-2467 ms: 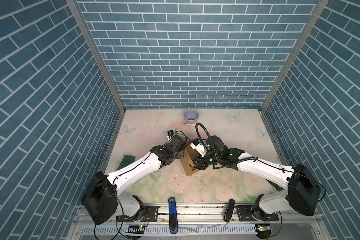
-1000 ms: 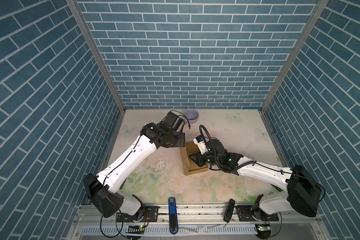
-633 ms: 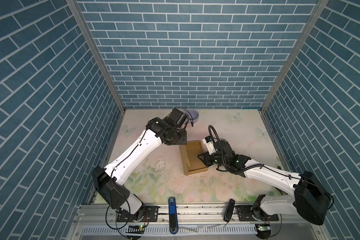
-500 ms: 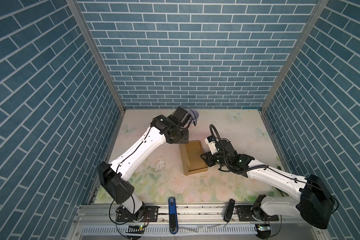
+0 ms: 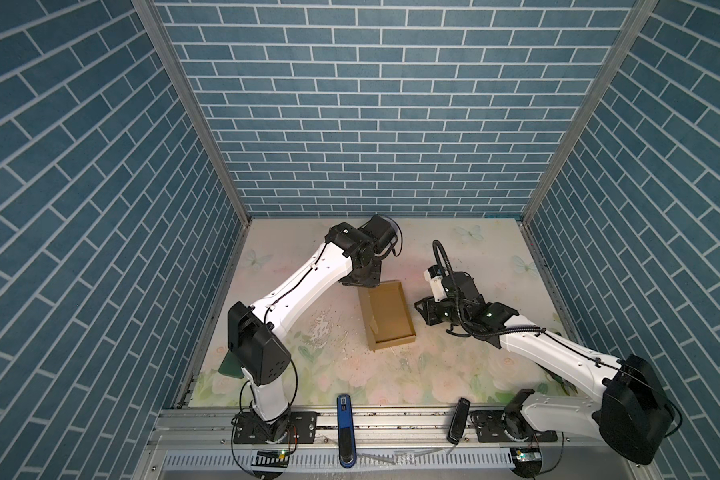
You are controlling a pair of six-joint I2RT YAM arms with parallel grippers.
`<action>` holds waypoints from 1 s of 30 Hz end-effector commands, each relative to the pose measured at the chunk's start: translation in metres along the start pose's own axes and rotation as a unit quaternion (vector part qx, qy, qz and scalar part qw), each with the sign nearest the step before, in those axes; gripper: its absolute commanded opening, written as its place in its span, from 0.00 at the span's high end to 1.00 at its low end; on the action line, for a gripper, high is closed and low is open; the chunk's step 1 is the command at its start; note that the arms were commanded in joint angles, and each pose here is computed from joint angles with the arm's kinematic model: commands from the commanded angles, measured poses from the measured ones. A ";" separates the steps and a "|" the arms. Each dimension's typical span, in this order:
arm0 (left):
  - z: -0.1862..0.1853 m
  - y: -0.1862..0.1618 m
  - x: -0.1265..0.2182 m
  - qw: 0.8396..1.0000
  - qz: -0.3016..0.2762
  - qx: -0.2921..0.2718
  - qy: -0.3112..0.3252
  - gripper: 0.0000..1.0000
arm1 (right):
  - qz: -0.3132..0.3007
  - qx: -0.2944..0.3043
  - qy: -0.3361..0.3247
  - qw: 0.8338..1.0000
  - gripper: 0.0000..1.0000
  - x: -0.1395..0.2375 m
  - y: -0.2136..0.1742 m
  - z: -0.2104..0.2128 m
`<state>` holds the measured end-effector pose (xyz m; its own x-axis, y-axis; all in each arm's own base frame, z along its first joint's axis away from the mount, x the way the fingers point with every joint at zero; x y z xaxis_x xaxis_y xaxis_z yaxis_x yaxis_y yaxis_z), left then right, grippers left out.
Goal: Fold the paper box
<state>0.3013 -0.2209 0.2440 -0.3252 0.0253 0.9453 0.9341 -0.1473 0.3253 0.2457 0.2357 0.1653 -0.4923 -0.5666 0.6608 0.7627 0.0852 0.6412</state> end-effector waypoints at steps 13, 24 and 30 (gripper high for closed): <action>0.006 -0.011 -0.012 0.996 0.041 -0.066 0.031 0.75 | -0.014 0.002 -0.013 1.000 0.74 0.003 0.021 -0.021; 0.010 -0.002 -0.005 0.992 0.025 -0.126 0.016 0.86 | -0.022 0.016 -0.034 0.999 0.75 0.011 0.040 -0.023; 0.009 0.004 -0.002 0.987 0.017 -0.159 0.006 0.92 | -0.024 0.018 -0.040 0.999 0.76 0.013 0.045 -0.023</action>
<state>0.3048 -0.2124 0.2312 -0.2736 -0.0211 0.9616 0.8829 -0.4020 0.2424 0.2780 0.2137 0.1781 -0.5388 -0.5104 0.6702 0.7512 0.0691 0.6565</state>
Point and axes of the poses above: each gripper's point midway between its finger pads, its own x axis back along the fingers, its own z axis along the line the jaws close on, y = z × x, the point moved 3 cm from there along x, back along the fingers, and after that the axes turned 3 degrees about -x, right-handed, at the moved point
